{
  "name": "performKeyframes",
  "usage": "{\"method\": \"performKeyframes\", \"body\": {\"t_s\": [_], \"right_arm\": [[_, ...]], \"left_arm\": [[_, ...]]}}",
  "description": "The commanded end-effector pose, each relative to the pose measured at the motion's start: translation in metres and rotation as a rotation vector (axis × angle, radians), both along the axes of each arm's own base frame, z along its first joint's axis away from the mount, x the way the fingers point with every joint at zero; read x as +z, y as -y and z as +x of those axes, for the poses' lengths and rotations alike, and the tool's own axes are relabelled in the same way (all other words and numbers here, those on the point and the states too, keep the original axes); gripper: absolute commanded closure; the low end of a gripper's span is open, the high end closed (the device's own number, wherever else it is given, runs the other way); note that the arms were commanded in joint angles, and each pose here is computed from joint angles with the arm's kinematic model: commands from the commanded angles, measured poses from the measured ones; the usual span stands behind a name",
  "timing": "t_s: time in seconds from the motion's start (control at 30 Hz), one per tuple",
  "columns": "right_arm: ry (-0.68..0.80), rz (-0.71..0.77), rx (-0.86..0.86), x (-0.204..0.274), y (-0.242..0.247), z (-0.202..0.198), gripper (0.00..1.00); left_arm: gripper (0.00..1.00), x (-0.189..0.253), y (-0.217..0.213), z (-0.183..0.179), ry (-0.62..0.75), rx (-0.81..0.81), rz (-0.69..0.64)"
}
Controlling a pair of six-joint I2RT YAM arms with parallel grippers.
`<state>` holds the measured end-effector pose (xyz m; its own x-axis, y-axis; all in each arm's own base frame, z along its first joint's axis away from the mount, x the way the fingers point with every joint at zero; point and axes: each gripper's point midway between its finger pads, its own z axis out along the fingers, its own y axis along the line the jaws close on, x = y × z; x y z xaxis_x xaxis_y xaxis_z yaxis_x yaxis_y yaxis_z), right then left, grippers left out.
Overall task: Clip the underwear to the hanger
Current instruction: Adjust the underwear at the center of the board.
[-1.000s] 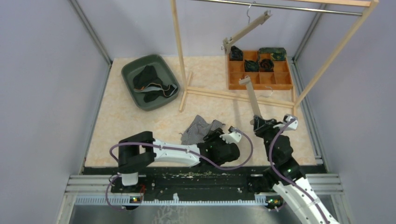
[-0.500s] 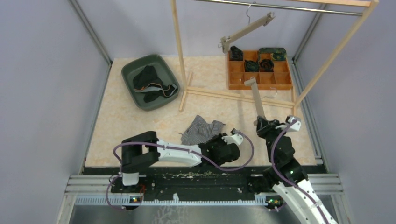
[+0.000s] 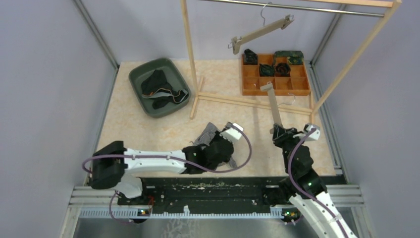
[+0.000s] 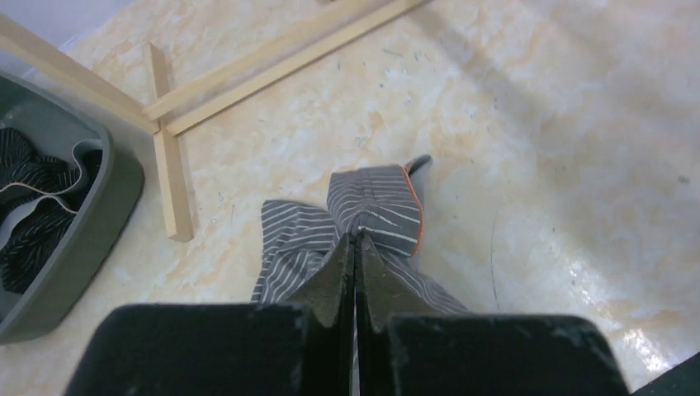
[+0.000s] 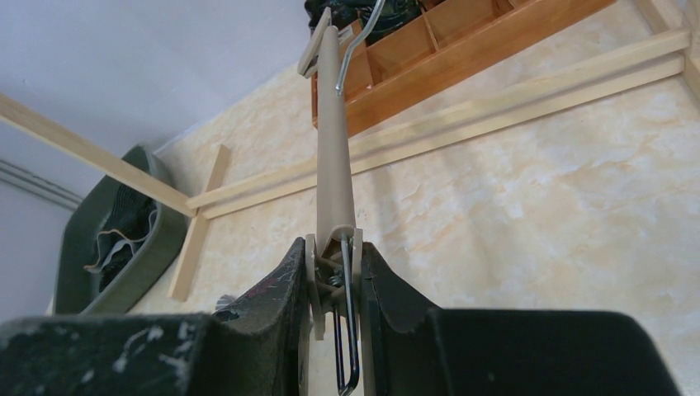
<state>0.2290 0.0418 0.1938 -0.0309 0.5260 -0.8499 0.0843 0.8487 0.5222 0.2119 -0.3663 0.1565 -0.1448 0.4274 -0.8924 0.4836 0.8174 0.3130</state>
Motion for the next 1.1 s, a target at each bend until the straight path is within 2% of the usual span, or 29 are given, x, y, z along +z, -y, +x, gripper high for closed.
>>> {"method": "performKeyframes", "body": {"t_s": [0.0, 0.23, 0.3, 0.6, 0.73, 0.8, 0.93, 1.07], "right_arm": [[0.1, 0.046, 0.005, 0.04, 0.001, -0.003, 1.0], [0.097, 0.046, 0.009, 0.038, -0.001, -0.002, 1.0], [0.097, 0.047, 0.013, 0.037, -0.002, -0.001, 1.0], [0.087, 0.053, 0.027, 0.033, -0.006, 0.002, 1.0], [0.087, 0.053, 0.027, 0.033, -0.006, 0.002, 1.0], [0.088, 0.054, 0.029, 0.033, -0.007, 0.002, 1.0], [0.087, 0.048, 0.025, 0.033, -0.006, 0.002, 1.0], [0.084, 0.042, 0.021, 0.032, -0.004, 0.001, 1.0]], "left_arm": [[1.0, 0.023, -0.007, 0.009, -0.04, -0.011, -0.223], [1.0, 0.034, -0.05, 0.034, -0.155, 0.008, -0.467], [1.0, 0.045, -0.066, 0.045, -0.146, 0.034, -0.513], [1.0, 0.098, -0.092, 0.099, -0.079, 0.128, -0.496], [1.0, 0.114, -0.091, 0.109, -0.058, 0.124, -0.481], [1.0, 0.105, -0.082, 0.105, -0.101, 0.088, -0.473], [1.0, 0.056, -0.06, 0.082, -0.261, -0.013, -0.475], [1.0, 0.005, -0.058, 0.058, -0.351, -0.022, -0.471]]}}
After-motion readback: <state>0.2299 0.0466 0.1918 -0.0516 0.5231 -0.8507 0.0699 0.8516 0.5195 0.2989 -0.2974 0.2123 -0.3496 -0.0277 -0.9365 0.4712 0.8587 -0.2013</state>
